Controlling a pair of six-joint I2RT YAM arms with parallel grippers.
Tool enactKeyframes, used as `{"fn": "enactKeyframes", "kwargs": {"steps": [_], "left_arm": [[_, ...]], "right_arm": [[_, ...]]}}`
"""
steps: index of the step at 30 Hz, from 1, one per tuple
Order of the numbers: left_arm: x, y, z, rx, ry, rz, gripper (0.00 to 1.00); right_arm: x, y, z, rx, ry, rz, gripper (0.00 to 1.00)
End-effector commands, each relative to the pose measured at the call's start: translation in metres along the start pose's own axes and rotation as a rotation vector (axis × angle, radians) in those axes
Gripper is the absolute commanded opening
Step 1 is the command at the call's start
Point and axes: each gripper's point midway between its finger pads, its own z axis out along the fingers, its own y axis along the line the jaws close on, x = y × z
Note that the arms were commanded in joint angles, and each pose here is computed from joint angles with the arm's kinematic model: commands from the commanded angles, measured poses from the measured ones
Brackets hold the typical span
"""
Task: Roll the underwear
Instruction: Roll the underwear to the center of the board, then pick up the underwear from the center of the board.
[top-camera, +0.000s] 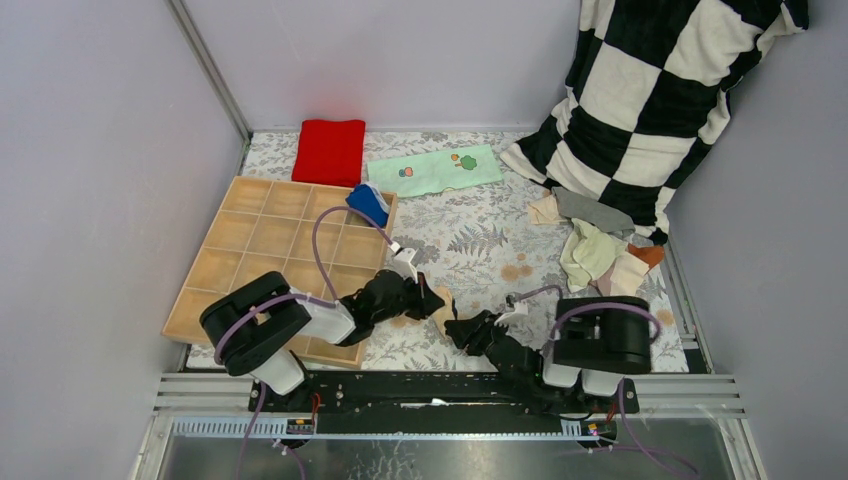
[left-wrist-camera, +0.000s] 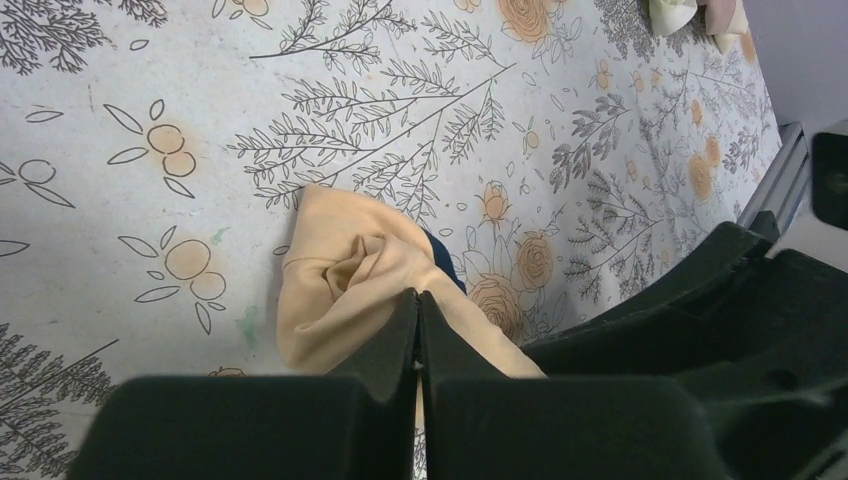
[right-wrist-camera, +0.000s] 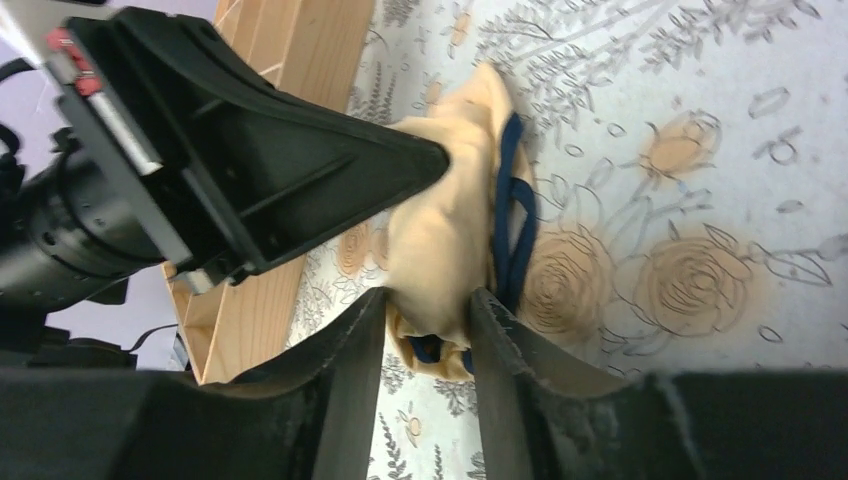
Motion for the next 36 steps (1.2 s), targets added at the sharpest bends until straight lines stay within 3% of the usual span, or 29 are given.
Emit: {"fn": "enactKeyframes", "kwargs": {"steps": [1,6,12,15,22,36], "left_arm": [[0.017,0.022,0.002,-0.088,0.043,-0.006,0.0],[0.018,0.022,0.005,-0.088,0.053,-0.003,0.0],[0.019,0.02,0.007,-0.08,0.062,-0.002,0.0],[0.019,0.02,0.007,-0.08,0.062,0.0,0.0],[0.019,0.017,0.009,-0.068,0.069,0.004,0.0],[0.02,0.016,0.011,-0.063,0.079,0.004,0.0]], "right_arm": [[-0.011,-0.001,0.002,0.049,-0.032,-0.148,0.47],[-0.022,-0.001,-0.003,0.091,-0.02,-0.337,0.53],[-0.037,-0.006,-0.007,0.158,0.063,-0.838,0.56],[-0.047,-0.005,-0.009,0.165,0.061,-0.966,0.57],[-0.022,0.019,-0.004,-0.03,0.17,-1.116,0.57],[-0.022,0.064,0.006,-0.158,0.141,-1.239,0.53]]}}
